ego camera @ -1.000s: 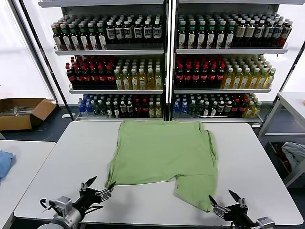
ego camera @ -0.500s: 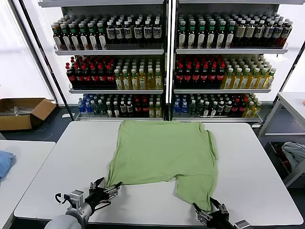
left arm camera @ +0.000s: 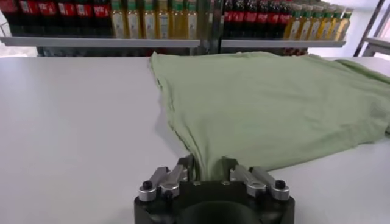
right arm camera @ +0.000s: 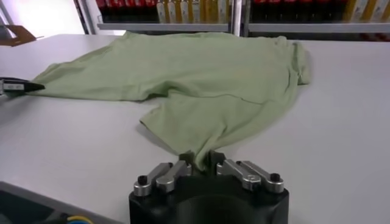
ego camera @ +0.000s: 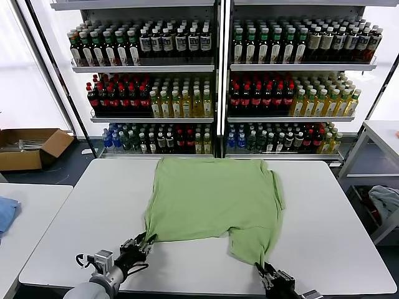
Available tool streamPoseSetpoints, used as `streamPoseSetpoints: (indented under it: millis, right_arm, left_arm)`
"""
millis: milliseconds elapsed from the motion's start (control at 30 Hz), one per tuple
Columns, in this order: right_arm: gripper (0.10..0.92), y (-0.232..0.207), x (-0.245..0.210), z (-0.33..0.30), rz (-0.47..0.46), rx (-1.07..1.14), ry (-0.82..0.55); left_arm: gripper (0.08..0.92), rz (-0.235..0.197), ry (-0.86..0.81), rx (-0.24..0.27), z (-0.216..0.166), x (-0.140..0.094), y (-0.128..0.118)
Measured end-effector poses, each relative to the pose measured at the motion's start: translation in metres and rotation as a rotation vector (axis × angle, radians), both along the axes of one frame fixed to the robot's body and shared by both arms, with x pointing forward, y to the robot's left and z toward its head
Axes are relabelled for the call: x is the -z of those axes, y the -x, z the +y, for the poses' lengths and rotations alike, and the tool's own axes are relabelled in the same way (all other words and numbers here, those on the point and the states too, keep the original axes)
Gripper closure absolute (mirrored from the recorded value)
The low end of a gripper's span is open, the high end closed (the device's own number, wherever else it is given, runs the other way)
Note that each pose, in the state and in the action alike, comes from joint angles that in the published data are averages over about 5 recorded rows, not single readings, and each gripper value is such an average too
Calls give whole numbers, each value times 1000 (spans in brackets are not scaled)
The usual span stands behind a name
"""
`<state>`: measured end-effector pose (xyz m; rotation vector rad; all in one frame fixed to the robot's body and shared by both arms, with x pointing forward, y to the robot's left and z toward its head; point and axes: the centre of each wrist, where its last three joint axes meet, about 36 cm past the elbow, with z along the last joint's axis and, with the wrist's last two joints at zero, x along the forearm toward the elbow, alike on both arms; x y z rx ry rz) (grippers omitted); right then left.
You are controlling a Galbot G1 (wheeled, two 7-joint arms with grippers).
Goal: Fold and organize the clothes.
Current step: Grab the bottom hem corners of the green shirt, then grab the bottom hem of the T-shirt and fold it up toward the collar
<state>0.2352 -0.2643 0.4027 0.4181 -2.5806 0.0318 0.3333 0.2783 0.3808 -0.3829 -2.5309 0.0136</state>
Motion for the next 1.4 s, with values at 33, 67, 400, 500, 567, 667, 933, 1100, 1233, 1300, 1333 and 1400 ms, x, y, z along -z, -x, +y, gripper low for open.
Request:
streamPoseSetpoints:
  millis: [33,67,400,500,567,667,933,1100,1233,1300,1333,1400]
  right_arm:
    - [916,1,-1,0,-9,-1,-2]
    - [916,2,-3,-1,-18,-3,-5]
    - [916,26,-18,-9,-112,-24,-15]
    - [916,37,-20,-11,-147,-33,-11]
    - [916,46,-22,-13,-173,-42,-7]
    - [916,60,-24,-15,-207,-52,-7]
    - [916,102,-20,-19,-260,-51,-32]
    - [916,120,-14,-19,-295,-37,-52]
    - [916,121,-14,-16,-331,-17,-73]
    - [916,117,-14,-15,-353,-6,-85]
    - [916,113,-15,-15,-365,0,-92]
    - [916,104,-14,-14,-389,12,-106]
  left_arm:
    - [725,-1,-1,0,0,0,1]
    - [751,-3,-3,0,0,-1,2]
    - [896,-46,-22,23,-3,-23,18]
    - [897,-61,-23,24,-4,-30,23]
    - [897,-71,-24,25,-6,-36,27]
    - [897,-84,-27,24,-8,-44,36]
    - [897,-78,-45,12,-12,-62,69]
    - [897,-52,-65,4,-13,-72,90]
    - [897,-38,-77,11,-13,-77,99]
    - [897,-34,-82,15,-13,-79,101]
    - [897,-34,-85,17,-12,-79,101]
    - [897,-37,-87,23,-11,-81,100]
